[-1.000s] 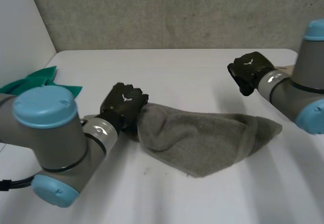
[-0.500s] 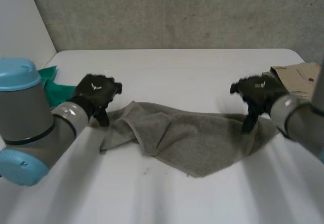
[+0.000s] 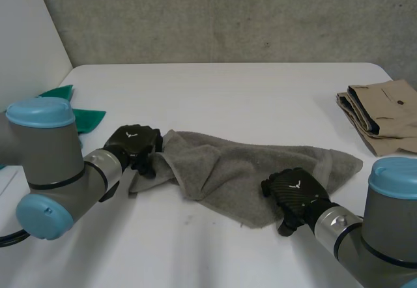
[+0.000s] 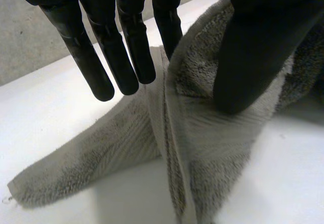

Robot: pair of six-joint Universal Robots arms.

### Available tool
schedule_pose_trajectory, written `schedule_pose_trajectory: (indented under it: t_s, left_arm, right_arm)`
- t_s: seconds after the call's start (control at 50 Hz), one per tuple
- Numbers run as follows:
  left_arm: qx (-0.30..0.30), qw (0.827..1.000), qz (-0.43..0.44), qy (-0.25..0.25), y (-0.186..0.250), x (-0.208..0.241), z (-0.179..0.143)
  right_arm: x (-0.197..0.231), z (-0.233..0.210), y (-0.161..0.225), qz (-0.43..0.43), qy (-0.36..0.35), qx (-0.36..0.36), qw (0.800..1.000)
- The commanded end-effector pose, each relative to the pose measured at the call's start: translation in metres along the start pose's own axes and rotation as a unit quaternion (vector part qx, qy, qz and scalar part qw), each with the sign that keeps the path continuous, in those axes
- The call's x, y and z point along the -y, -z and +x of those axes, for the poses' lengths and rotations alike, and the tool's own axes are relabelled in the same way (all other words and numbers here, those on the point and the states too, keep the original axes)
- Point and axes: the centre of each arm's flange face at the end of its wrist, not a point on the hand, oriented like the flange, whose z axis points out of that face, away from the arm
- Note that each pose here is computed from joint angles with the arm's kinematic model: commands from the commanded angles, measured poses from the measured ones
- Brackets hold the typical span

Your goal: Fold the laundry.

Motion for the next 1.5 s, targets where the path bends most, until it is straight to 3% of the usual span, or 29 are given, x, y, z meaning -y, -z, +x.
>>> schedule_pose_trajectory:
  t_s: [0.02,0.44,0.6,0.74,0.82,0.88,0.96,1.04,1.1,1.26,1.32,1.38,1.4,1.46,1.5]
  left_arm:
    - [0.003,1.000,0.024,-0.012,-0.008,0.002,0.001]
    - [0.017,0.997,0.079,-0.023,0.028,0.047,-0.002]
    - [0.052,0.988,0.139,-0.032,0.081,0.093,-0.009]
    - [0.064,0.975,0.209,-0.045,0.126,0.125,-0.006]
    - [0.065,0.977,0.193,-0.057,0.120,0.114,-0.006]
    - [0.060,0.982,0.160,-0.077,0.095,0.098,-0.005]
    - [0.074,0.979,0.156,-0.107,0.051,0.091,-0.012]
    - [0.122,0.966,0.192,-0.119,0.008,0.108,-0.027]
    - [0.148,0.947,0.256,-0.128,-0.007,0.144,-0.028]
    - [0.195,0.866,0.443,-0.126,0.022,0.242,-0.031]
    - [0.195,0.850,0.473,-0.122,0.050,0.258,-0.022]
    - [0.185,0.857,0.465,-0.120,0.063,0.251,-0.013]
    - [0.175,0.871,0.443,-0.123,0.066,0.234,-0.007]
    - [0.163,0.889,0.408,-0.126,0.071,0.209,0.000]
    - [0.153,0.904,0.379,-0.128,0.078,0.187,0.004]
  right_arm:
    - [0.000,0.006,-0.013,0.015,0.008,-0.016,1.000]
    - [0.029,0.026,-0.016,0.034,0.018,-0.035,0.999]
    - [0.118,0.054,0.048,0.074,0.082,-0.064,0.992]
    - [0.165,0.088,0.079,0.081,0.107,-0.102,0.986]
    - [0.165,0.090,0.080,0.052,0.108,-0.082,0.989]
    - [0.147,0.094,0.048,-0.005,0.111,-0.051,0.993]
    - [0.146,0.106,0.018,-0.009,0.113,-0.056,0.992]
    - [0.155,0.126,-0.012,0.017,0.120,-0.098,0.988]
    - [0.178,0.145,-0.025,0.071,0.135,-0.145,0.978]
    - [0.269,0.180,0.003,0.272,0.160,-0.244,0.917]
    - [0.288,0.178,0.021,0.309,0.158,-0.235,0.908]
    - [0.290,0.168,0.037,0.303,0.161,-0.190,0.920]
    - [0.288,0.165,0.039,0.297,0.161,-0.175,0.925]
    - [0.267,0.147,0.042,0.239,0.150,-0.086,0.956]
    - [0.254,0.150,0.042,0.206,0.141,-0.065,0.966]
